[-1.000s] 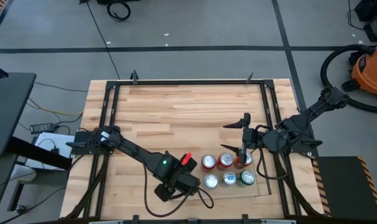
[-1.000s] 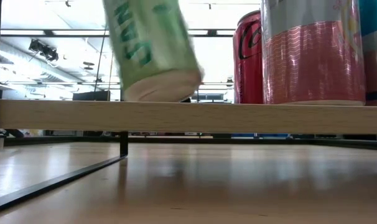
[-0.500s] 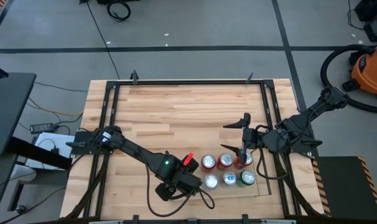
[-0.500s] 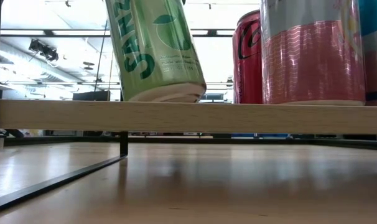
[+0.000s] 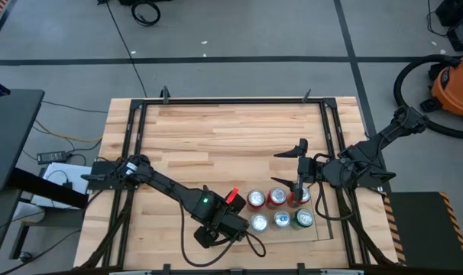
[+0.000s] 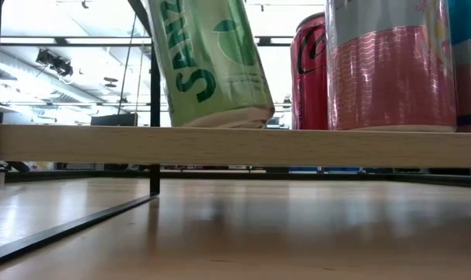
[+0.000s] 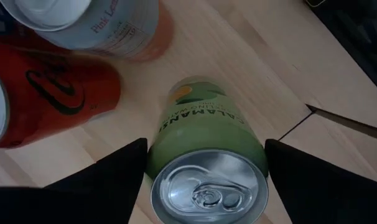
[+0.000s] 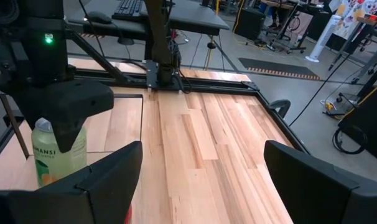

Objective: Place canned beverage on shelf
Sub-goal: Put the light green soda can on the shelf

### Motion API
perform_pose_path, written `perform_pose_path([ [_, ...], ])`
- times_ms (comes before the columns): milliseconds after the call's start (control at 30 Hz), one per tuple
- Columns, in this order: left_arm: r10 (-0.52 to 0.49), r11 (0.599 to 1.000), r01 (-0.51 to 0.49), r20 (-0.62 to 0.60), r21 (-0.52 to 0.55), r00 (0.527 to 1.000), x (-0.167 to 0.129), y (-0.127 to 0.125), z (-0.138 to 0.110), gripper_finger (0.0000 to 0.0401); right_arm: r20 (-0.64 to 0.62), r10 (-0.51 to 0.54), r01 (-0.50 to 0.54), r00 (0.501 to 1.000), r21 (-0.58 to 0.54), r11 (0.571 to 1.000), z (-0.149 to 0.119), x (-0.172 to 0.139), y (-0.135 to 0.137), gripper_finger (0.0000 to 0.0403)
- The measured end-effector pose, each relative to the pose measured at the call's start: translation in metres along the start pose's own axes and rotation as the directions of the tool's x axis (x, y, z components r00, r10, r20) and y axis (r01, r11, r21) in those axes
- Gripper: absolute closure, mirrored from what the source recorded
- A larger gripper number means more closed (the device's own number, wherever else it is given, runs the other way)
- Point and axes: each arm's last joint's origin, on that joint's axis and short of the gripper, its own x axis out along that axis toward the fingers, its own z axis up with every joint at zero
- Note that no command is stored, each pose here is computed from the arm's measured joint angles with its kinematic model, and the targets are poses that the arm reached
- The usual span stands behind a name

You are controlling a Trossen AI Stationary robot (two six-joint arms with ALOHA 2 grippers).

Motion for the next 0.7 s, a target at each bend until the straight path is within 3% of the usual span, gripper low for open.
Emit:
perform_pose_path([
  [200, 0.010, 1.000, -0.010, 0.020, -0.005, 1.000, 0.0002, 0.0001, 0.0023, 0.0047, 0.000, 0.000, 0.000, 1.000, 0.000, 1.000, 0.0000, 0.0001, -0.0001, 0.0055],
  [700, 0.044, 0.999, -0.044, -0.002, 0.001, 0.999, -0.0001, -0.0014, 0.0014, 0.0044, -0.001, 0.000, 0.000, 1.000, -0.001, 1.000, -0.0001, 0.0000, -0.0001, 0.0055],
])
